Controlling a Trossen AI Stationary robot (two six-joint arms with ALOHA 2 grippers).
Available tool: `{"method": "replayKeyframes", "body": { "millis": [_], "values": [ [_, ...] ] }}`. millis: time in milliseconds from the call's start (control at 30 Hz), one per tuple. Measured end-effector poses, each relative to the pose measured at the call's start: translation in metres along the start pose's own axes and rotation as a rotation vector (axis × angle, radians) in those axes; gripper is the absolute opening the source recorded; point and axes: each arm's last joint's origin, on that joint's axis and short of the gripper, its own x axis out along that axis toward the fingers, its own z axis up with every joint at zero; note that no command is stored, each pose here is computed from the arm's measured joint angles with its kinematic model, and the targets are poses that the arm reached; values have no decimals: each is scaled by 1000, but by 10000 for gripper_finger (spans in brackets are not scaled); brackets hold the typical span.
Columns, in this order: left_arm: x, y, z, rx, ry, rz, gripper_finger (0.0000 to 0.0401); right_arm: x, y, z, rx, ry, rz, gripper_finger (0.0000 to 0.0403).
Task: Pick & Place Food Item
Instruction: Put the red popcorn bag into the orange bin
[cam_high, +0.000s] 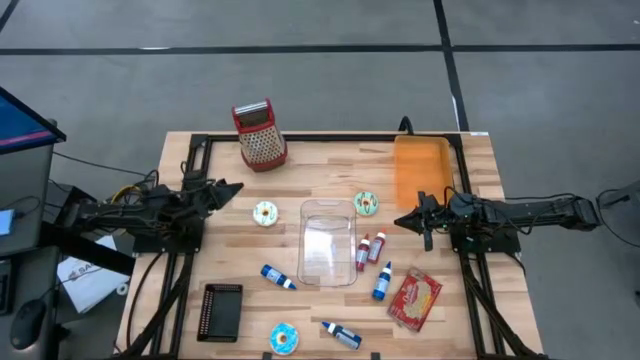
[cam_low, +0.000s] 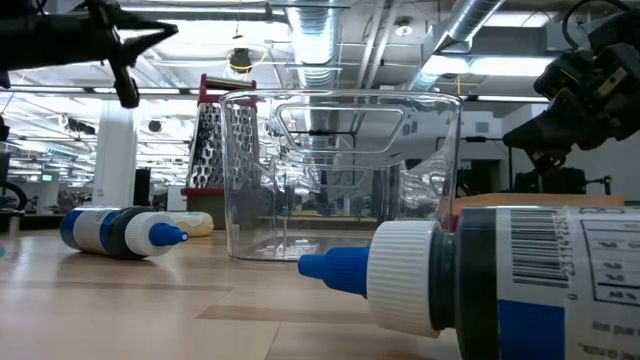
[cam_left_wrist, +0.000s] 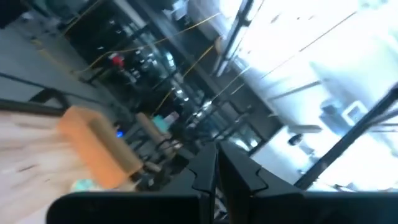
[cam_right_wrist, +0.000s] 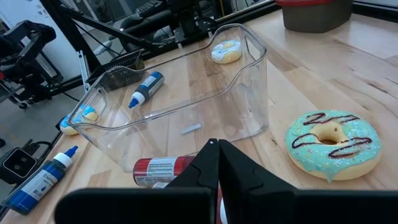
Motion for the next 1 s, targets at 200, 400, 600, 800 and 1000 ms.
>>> {"method": "replayKeyframes", "body": {
  "millis": [200,400,600,800,1000],
  "values": [
    [1,-4,-2,-60,71,-90,14,0,-1,2,-138,-28,-30,0],
    [5,-1,-8,-121,141,-74,14,-3,5,21,59,-227,39,0],
    [9,1,-18,-159,210,-43,14,-14,13,49,175,-548,115,0],
    [12,-1,-27,-184,251,-44,14,-31,25,67,346,-703,434,0],
    [15,2,-33,-165,277,-18,14,-33,38,75,501,-584,630,0]
  ]
}}
